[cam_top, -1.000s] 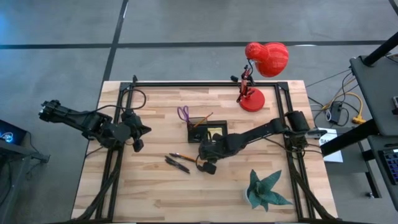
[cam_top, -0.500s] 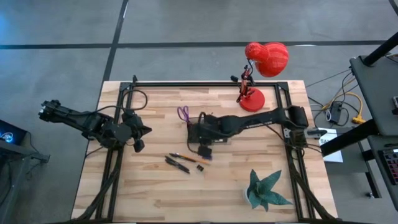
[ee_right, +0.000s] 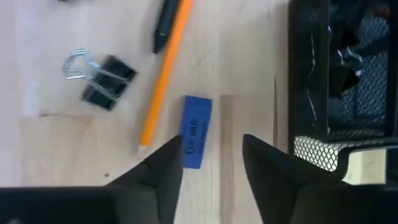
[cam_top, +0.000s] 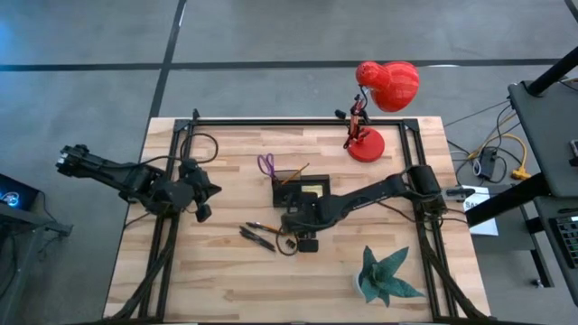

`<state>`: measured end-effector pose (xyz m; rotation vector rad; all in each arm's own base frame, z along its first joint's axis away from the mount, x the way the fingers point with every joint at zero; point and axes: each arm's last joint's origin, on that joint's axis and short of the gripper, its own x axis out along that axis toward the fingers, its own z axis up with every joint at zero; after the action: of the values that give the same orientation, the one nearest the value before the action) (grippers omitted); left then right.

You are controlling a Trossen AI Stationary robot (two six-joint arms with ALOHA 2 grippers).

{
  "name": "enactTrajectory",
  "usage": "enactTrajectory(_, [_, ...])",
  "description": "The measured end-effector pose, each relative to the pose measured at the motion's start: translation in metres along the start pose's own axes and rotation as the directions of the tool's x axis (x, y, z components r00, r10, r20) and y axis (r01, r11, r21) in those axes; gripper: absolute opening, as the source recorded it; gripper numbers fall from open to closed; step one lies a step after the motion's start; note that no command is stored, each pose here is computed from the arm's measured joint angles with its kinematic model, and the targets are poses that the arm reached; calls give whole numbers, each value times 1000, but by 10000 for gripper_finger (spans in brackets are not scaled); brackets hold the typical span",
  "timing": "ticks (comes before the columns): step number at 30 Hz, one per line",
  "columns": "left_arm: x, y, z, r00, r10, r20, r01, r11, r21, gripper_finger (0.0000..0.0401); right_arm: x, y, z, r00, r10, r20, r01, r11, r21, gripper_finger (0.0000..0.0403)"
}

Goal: Pick and place office supplies into organizer
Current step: Put the blue eraser into the black desk organizer

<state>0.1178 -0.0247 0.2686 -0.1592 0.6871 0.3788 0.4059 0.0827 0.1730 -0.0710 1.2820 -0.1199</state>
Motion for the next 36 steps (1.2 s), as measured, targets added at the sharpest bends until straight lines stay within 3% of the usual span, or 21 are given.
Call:
enactTrajectory(7, [2, -1, 0, 1000, 5, -13, -5, 1000, 7, 5, 23, 6, -3, 997, 43, -65, -38, 996, 80, 195])
enactTrajectory(17, [2, -1, -1, 1000, 7, -14, -6, 1000, 8, 5, 30, 5, -4, 997, 50, -66, -41, 990, 134, 184])
enactTrajectory(25, [3, -2, -1, 1000, 8, -18, -8, 1000, 9, 5, 37, 3, -6, 998, 59, -39, -51, 984, 173, 154])
enactTrajectory(36, [4, -3, 0, 1000, 12, -22, -12, 1000, 12, 5, 39, 1, -8, 997, 62, -41, -53, 982, 183, 76])
